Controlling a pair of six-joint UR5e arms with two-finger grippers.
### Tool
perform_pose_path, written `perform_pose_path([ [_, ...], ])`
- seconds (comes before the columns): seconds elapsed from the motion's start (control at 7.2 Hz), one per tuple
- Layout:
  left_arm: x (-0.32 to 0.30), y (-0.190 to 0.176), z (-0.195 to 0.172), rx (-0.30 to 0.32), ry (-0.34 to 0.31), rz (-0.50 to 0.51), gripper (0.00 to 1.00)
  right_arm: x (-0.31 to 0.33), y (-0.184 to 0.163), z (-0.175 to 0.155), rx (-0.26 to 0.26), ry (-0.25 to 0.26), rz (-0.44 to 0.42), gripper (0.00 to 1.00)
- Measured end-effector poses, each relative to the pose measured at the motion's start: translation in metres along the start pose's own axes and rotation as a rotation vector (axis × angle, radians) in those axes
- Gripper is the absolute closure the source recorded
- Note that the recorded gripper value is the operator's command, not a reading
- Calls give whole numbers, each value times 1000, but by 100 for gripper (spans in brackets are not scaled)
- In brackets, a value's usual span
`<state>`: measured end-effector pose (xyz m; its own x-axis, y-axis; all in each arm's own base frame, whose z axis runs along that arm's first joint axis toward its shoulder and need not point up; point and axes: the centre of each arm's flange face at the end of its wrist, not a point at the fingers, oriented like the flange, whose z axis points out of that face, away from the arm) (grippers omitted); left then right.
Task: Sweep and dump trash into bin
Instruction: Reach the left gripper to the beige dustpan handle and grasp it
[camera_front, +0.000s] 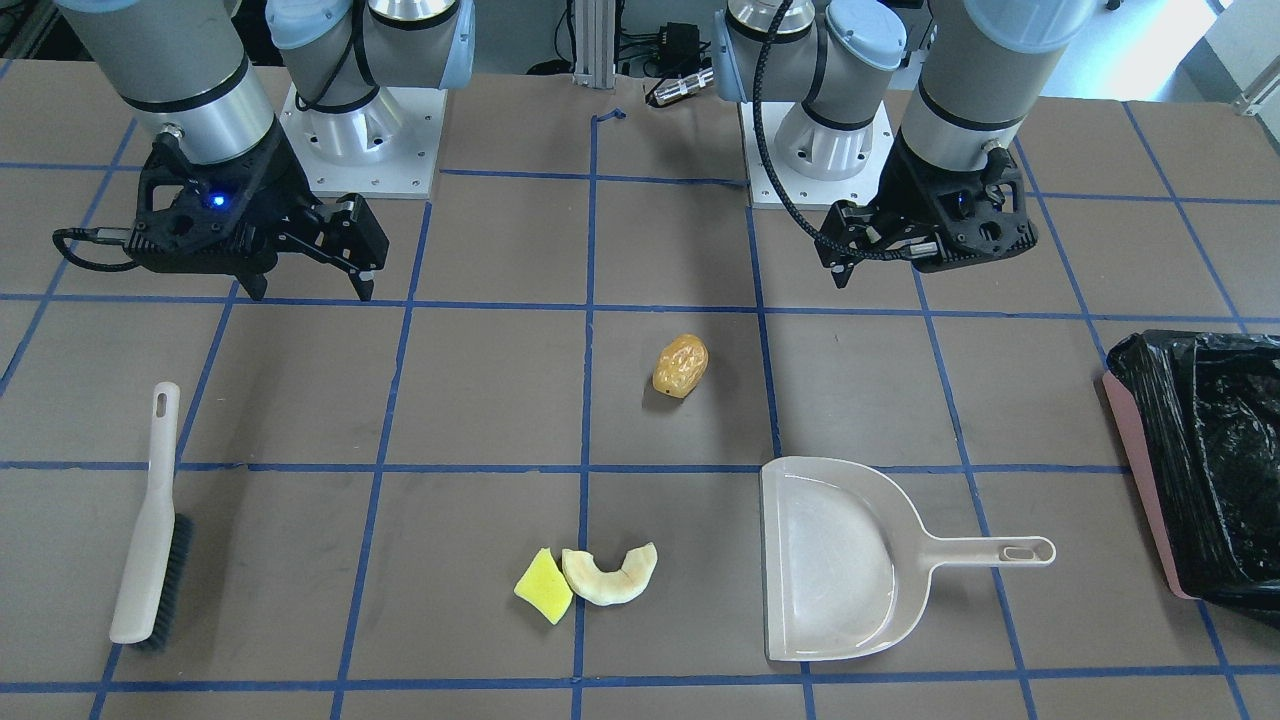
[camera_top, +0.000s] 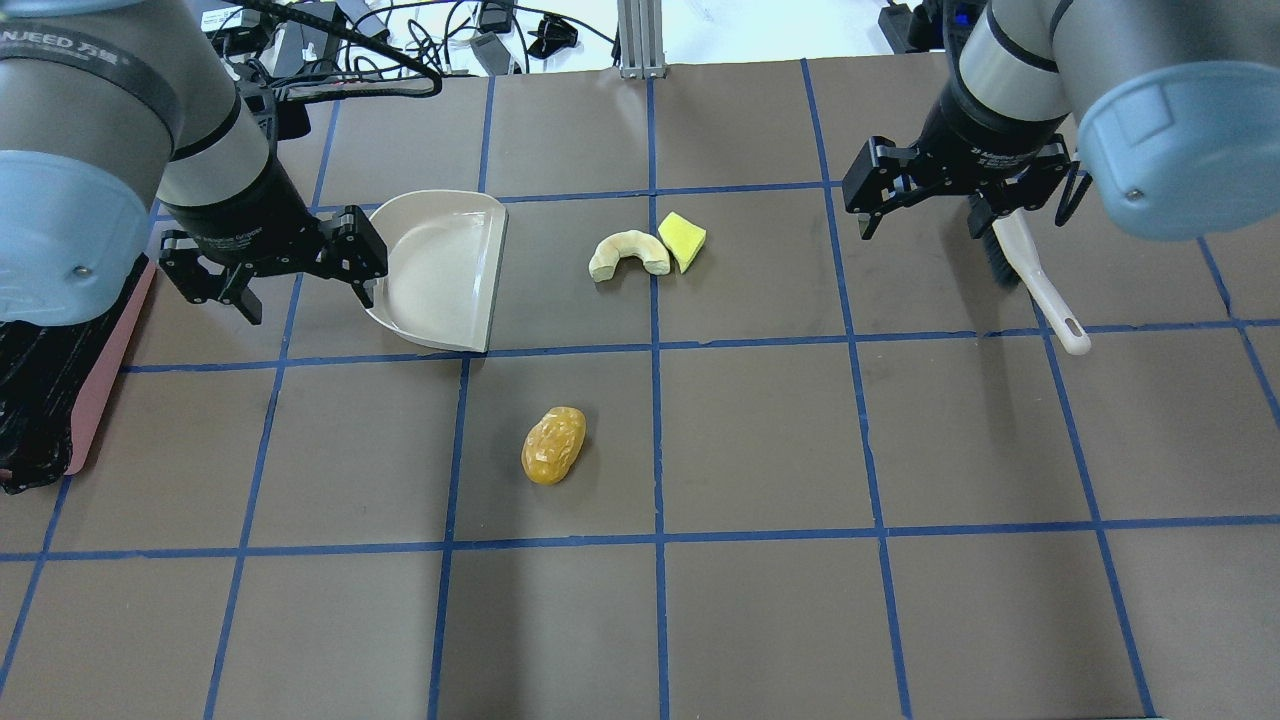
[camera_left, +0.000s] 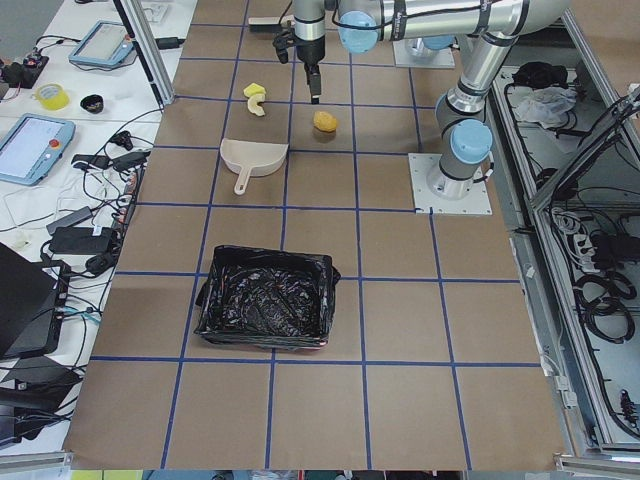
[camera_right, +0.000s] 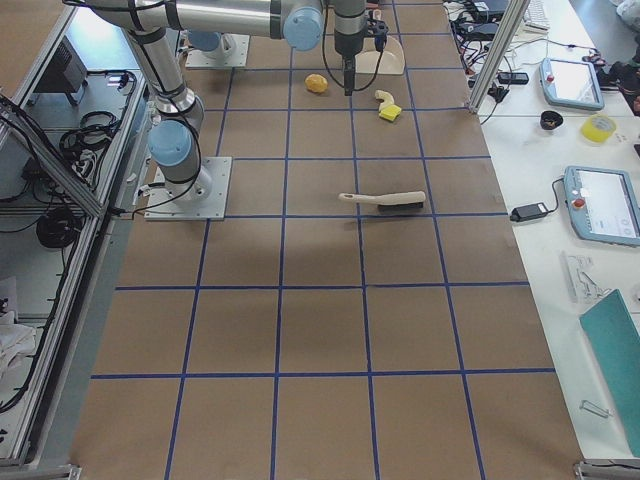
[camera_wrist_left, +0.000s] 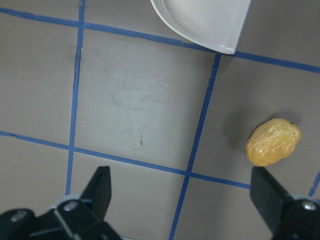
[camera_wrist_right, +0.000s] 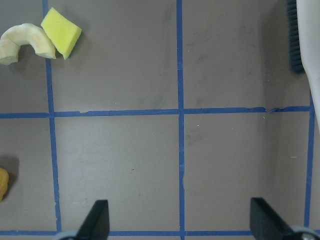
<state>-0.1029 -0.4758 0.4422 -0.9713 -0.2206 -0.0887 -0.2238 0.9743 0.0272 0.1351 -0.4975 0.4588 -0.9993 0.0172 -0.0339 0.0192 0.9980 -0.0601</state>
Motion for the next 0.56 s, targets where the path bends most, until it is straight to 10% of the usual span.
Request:
perform_pose_path([
  [0.56, -6, -32, 10, 70, 48, -379, 0, 1, 1, 4, -8, 1, -3, 0],
])
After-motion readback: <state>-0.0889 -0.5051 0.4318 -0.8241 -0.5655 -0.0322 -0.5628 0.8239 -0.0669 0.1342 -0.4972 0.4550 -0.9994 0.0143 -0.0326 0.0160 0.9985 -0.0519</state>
